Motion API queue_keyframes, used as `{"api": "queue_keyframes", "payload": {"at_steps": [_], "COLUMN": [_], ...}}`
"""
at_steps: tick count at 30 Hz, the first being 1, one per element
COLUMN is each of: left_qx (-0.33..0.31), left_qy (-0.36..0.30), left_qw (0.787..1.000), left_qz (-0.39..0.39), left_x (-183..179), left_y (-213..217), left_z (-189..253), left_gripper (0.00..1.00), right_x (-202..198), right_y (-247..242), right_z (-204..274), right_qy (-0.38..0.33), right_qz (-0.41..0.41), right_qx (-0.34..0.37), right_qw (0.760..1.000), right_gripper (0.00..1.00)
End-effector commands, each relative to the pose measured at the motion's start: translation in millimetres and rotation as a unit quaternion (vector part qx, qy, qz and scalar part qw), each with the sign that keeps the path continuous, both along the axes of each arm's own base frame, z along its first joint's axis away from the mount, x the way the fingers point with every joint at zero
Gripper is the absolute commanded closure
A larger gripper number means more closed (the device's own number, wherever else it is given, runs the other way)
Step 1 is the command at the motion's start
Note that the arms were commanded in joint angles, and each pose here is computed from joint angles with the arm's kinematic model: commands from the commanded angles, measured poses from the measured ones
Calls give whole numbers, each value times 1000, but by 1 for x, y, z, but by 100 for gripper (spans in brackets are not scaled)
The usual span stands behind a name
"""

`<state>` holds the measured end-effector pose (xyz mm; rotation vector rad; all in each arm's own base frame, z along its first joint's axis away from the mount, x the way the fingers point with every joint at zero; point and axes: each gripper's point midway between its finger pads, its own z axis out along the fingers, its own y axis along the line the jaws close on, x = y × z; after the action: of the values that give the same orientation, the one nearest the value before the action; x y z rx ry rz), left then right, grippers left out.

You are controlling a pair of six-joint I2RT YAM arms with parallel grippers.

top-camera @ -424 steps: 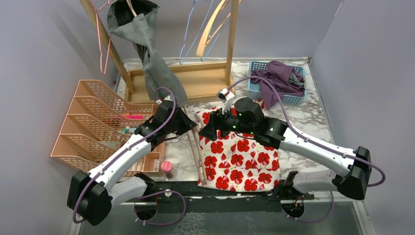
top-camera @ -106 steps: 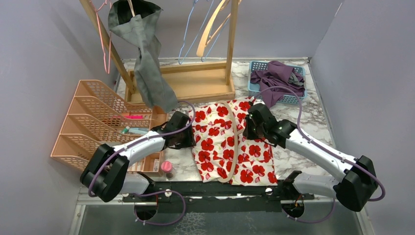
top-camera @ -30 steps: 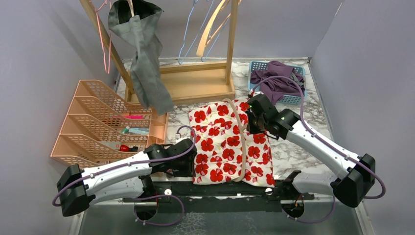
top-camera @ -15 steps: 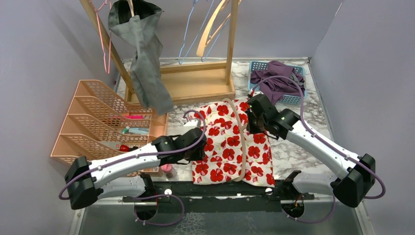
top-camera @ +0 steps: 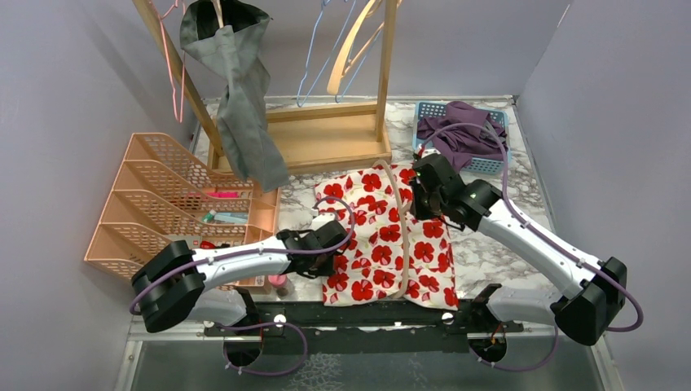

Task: Place the skirt on the hanger
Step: Hang the skirt on the hanger.

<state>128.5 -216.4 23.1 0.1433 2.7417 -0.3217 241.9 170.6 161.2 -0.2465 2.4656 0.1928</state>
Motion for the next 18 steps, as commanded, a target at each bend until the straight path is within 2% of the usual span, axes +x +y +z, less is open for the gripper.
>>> {"api": "queue_keyframes", "payload": {"at_steps": [1,4,6,13,18], "left_qx": [-39,-60,-84,-127,-133], "left_qy": [-20,-52,-89,-241,-357], "left_qw": [999,997,992,962,924], "left_qz": [-13,-14,-9,-19,-36], "left_x": [11,24,37,84,109], "left_y": [-16,-24,-31,-41,-40], "left_z": [18,41,68,176,251], "left_gripper": [71,55,49,41,35], "right_x": [11,12,13,7,0], "right_y": [1,3,5,20,21], "right_z": [29,45,59,104,131], "right_qy": [-39,-48,-57,-73,-81], "right_qz": [0,4,8,55,85], "right_qx": [8,18,28,67,68], "right_qw": [999,999,998,994,991], "right_gripper": [99,99,99,99,99]}}
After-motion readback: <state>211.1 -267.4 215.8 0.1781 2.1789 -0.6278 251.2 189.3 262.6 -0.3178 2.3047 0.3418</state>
